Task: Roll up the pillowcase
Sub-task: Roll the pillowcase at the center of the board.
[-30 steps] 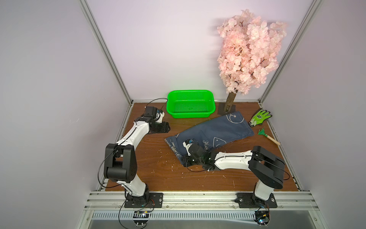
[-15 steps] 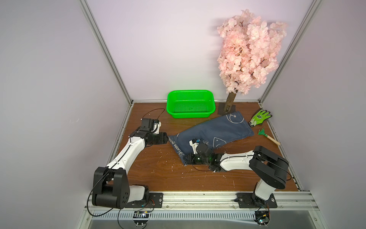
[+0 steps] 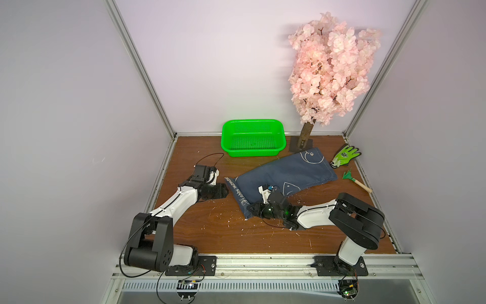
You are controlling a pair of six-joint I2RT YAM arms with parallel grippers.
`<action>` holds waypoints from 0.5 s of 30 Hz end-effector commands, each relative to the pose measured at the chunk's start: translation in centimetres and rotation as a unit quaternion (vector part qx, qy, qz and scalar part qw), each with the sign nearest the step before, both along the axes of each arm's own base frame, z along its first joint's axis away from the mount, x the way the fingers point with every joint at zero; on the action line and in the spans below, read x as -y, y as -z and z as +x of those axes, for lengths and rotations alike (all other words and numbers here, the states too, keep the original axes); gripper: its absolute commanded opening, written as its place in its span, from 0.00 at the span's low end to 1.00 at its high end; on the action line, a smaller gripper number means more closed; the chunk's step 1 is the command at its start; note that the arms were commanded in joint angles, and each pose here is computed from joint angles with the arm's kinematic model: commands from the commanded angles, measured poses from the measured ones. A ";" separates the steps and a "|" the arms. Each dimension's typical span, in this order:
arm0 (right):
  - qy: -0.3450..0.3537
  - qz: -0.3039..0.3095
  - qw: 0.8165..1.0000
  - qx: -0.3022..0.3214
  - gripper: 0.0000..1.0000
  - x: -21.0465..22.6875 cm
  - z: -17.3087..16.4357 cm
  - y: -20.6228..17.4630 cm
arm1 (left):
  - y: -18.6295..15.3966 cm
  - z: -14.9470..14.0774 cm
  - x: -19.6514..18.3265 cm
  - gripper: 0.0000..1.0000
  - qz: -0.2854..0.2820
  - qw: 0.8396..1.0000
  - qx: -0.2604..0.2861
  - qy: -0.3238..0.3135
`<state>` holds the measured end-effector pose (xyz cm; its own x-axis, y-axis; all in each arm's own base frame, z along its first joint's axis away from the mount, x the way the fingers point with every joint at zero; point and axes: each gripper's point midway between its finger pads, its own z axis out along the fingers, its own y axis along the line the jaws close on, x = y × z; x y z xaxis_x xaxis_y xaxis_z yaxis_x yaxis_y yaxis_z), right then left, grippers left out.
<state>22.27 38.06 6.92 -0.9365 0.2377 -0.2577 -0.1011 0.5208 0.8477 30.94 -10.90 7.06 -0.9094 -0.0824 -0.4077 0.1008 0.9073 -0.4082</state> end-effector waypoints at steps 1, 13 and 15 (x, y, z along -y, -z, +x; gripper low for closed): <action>0.013 0.032 0.999 -0.003 0.00 0.0 0.7 -1.0 | -0.9 2.1 1.5 0.71 -0.030 0.999 0.030 0.005; 0.029 -0.015 0.999 0.002 0.15 1.9 1.8 0.5 | 0.1 5.7 3.1 0.71 -0.038 0.999 0.028 0.017; 0.034 -0.019 0.999 0.004 0.17 2.3 2.1 0.6 | 0.7 5.9 3.3 0.70 -0.035 0.999 0.018 0.021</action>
<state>23.73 36.18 5.85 -0.9279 0.2849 -0.2406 -0.0495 0.5454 0.8367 36.59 -13.27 6.67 -0.8903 -0.0959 -0.4452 0.1342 0.8790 -0.4576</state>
